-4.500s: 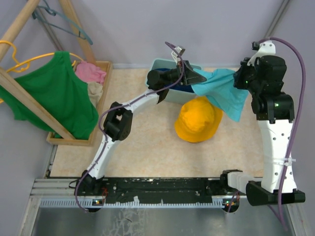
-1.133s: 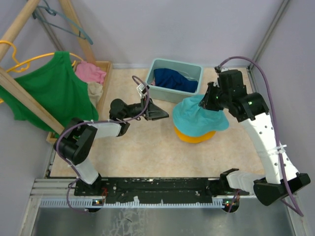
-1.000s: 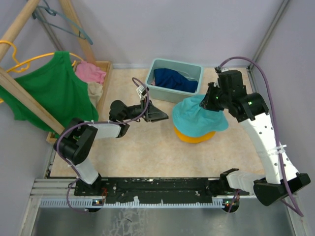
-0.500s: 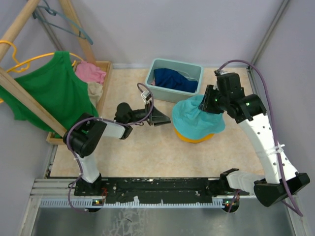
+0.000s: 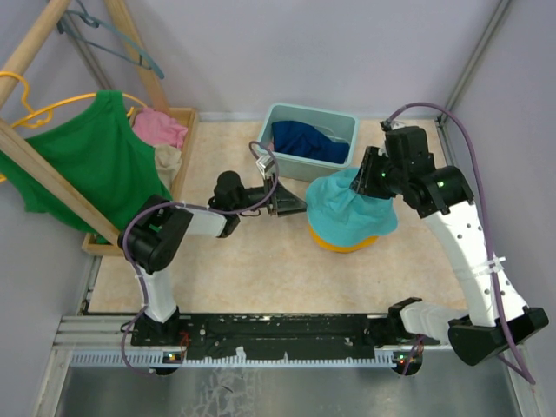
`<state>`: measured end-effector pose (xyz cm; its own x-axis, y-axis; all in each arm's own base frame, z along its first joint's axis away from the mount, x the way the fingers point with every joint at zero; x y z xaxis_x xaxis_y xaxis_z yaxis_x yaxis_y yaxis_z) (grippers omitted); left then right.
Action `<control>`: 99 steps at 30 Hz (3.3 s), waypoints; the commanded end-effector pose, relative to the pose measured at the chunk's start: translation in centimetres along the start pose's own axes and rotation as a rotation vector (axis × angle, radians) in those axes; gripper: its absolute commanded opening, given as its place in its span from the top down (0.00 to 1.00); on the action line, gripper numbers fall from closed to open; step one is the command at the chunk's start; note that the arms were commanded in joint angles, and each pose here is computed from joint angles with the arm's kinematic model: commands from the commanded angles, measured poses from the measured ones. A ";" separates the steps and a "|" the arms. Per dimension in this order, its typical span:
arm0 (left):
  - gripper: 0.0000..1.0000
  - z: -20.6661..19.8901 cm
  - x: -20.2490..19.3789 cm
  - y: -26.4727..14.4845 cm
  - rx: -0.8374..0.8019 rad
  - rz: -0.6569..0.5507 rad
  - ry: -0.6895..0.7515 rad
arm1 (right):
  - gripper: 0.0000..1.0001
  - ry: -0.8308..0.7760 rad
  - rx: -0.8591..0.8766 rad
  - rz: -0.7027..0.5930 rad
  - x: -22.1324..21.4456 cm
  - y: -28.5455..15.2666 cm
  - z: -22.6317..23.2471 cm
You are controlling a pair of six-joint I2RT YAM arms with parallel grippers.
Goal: Stack the hats
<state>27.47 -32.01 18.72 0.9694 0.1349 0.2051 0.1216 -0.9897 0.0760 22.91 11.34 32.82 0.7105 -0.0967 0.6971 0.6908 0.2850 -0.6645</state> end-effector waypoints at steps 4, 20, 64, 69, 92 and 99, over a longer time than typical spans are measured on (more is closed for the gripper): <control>0.47 1.3 0.4 0.0 0.128 -0.040 0.067 | 0.67 -0.005 0.037 -0.088 1.8 -1.6 1.0; 0.48 -0.4 1.4 3.5 -0.001 -0.043 0.045 | 0.65 -0.016 0.019 -0.084 1.7 -1.9 0.7; 0.94 3.7 6.3 0.1 0.084 0.085 -0.172 | 0.41 0.555 0.436 -0.291 -6.8 7.7 -12.8; 0.94 3.6 6.7 0.0 0.086 0.091 -0.173 | 0.40 0.585 0.523 -0.277 -7.9 7.8 -12.1; 0.94 4.8 8.8 0.8 0.095 0.169 -0.224 | 0.42 0.608 0.615 -0.248 -8.0 8.7 -12.3; 0.95 4.8 7.7 0.1 0.106 0.181 -0.238 | 0.82 0.612 0.603 -0.246 -7.8 8.9 -12.3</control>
<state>36.50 -31.83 15.94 0.9993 -0.0364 -0.0065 -0.0367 -0.9987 -0.0355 24.79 2.75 17.14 0.6205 -0.6856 0.3806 0.7761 0.6067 -0.1724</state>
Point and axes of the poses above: each gripper's point midway between its finger pads, its own y axis out along the fingers, its own z axis along the line the jaws close on, x = y × z, the point moved 5 cm from there along -y, back along the fingers, and after that the axes turned 7 degrees about -y, right-handed, at the moved point
